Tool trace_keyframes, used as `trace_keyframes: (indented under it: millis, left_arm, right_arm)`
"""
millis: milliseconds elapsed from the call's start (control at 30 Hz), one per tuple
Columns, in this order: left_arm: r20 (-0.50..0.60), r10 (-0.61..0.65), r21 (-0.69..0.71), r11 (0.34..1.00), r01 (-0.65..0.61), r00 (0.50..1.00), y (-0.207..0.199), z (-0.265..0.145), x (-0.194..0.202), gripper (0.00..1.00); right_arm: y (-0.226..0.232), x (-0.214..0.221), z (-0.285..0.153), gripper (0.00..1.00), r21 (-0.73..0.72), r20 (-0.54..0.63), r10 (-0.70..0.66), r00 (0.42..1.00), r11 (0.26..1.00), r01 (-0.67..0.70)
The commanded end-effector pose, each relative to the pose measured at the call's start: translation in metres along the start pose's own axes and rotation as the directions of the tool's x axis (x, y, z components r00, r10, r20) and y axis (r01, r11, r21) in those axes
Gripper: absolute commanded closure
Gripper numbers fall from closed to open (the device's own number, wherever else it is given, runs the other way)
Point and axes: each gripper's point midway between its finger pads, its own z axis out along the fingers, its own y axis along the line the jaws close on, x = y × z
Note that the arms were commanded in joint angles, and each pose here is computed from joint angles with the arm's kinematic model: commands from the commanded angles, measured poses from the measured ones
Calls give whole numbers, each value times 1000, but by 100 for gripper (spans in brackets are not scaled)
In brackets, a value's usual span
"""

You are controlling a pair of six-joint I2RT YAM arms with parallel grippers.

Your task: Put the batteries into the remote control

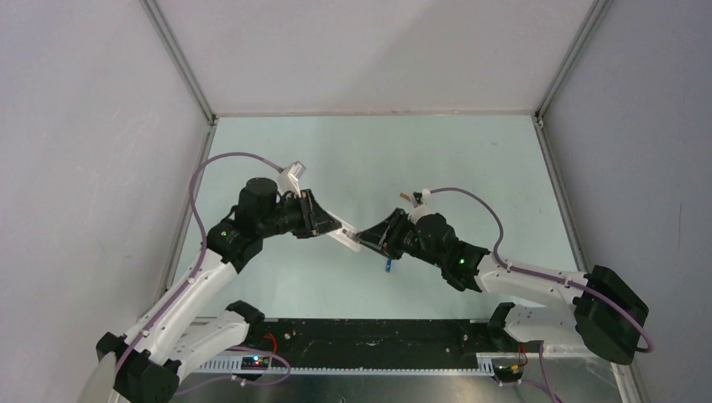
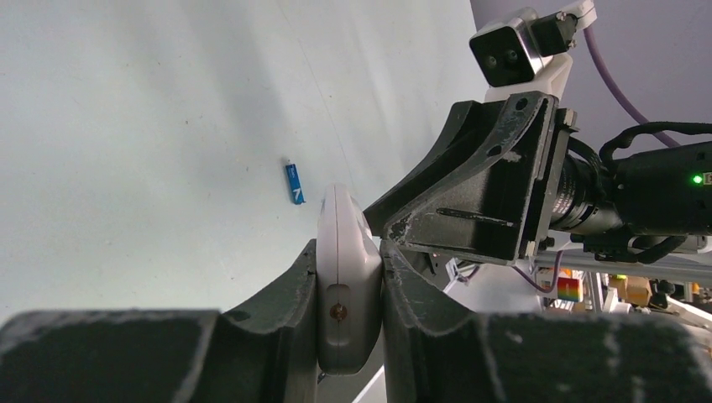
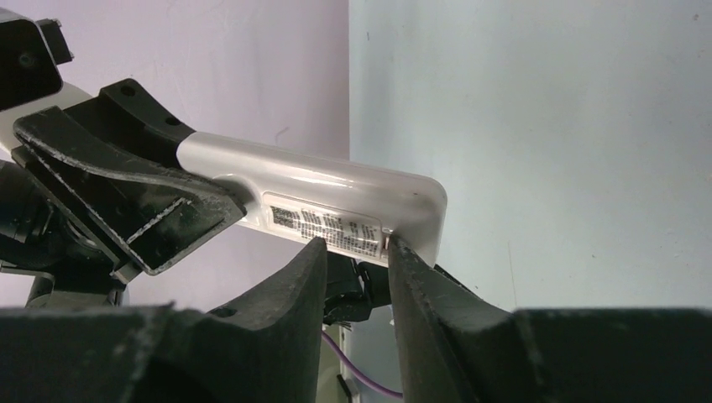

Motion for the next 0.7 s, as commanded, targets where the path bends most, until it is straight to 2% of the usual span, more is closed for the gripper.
trace_keyframes:
  millis: [0,333,667]
  left_arm:
    - [40,43,102,994,-47,998,-31,-11,-14,100]
    - [49,41,111,993,-46,998,-36,-14,-17,100]
    - [52,33,123,992,-39,998,-41,-16,-20,100]
  right_arm:
    - [34,-7,3,65,-101,16,17,1000,995,-15]
    - [31,-6,3,58,-89,10,22,1000,996,-21]
    - [77,0,-6,60,-286,-22,37,999,957,-42]
